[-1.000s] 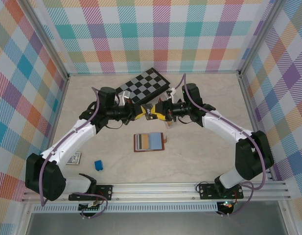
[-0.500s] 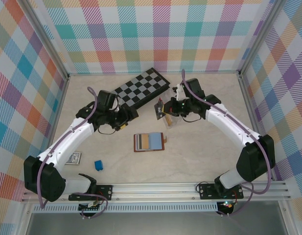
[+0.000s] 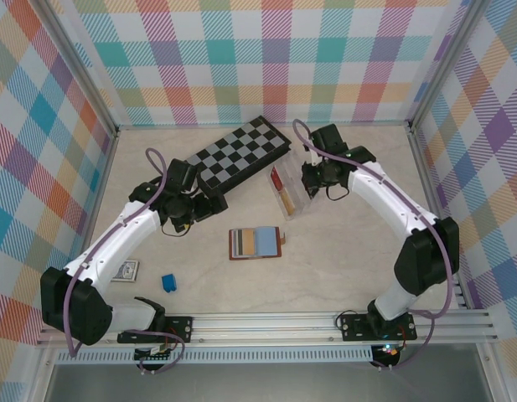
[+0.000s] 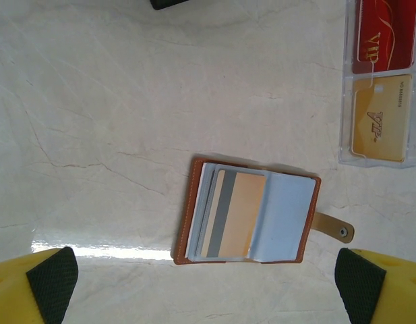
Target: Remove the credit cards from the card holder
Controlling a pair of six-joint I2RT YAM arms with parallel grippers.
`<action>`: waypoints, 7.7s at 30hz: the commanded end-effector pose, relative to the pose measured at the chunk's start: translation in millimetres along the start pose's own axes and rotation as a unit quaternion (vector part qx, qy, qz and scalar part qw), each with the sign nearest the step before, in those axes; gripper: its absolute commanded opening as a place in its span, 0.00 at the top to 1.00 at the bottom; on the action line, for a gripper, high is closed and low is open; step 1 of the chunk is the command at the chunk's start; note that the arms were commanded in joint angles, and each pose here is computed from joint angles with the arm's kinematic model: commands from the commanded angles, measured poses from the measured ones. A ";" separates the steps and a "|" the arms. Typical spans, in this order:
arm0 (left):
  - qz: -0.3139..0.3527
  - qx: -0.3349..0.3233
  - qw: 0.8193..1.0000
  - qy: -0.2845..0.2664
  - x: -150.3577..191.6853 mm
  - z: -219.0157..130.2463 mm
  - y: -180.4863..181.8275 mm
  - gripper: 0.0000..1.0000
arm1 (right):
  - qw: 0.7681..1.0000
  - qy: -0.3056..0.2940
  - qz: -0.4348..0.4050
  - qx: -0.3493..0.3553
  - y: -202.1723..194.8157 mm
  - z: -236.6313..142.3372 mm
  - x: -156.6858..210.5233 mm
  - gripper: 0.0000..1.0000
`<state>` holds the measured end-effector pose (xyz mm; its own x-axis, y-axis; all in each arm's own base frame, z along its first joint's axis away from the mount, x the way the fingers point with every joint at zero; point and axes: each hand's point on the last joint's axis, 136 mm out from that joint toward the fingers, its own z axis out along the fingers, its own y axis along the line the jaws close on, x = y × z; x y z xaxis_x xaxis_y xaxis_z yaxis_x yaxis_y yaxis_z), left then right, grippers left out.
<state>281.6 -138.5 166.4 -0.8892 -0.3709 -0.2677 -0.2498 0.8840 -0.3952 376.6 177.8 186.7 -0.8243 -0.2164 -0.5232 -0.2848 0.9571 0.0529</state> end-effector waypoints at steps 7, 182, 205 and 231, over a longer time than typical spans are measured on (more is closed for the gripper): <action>-0.018 0.002 1.000 0.011 4.3 -0.2 3.6 0.00 | 0.999 -0.004 -0.035 0.032 -12.0 18.6 -20.7 1.00; -0.014 -0.040 0.986 0.163 87.5 129.7 7.8 0.89 | 0.923 0.255 0.148 -0.247 176.8 87.7 160.3 0.94; -0.013 0.035 0.986 0.165 77.1 123.1 -38.2 0.97 | 0.922 0.274 0.162 -0.218 170.6 97.7 167.2 0.88; -0.013 -0.070 0.980 0.188 103.2 148.9 14.4 1.00 | 0.913 0.278 0.181 -0.238 176.0 103.8 166.2 0.72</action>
<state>263.1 -227.1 28.3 -0.9603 -0.2729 0.0577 -0.2734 0.8802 -0.3880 240.3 332.6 29.5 -0.9911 -0.1081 0.0775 -0.0423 0.8083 0.5872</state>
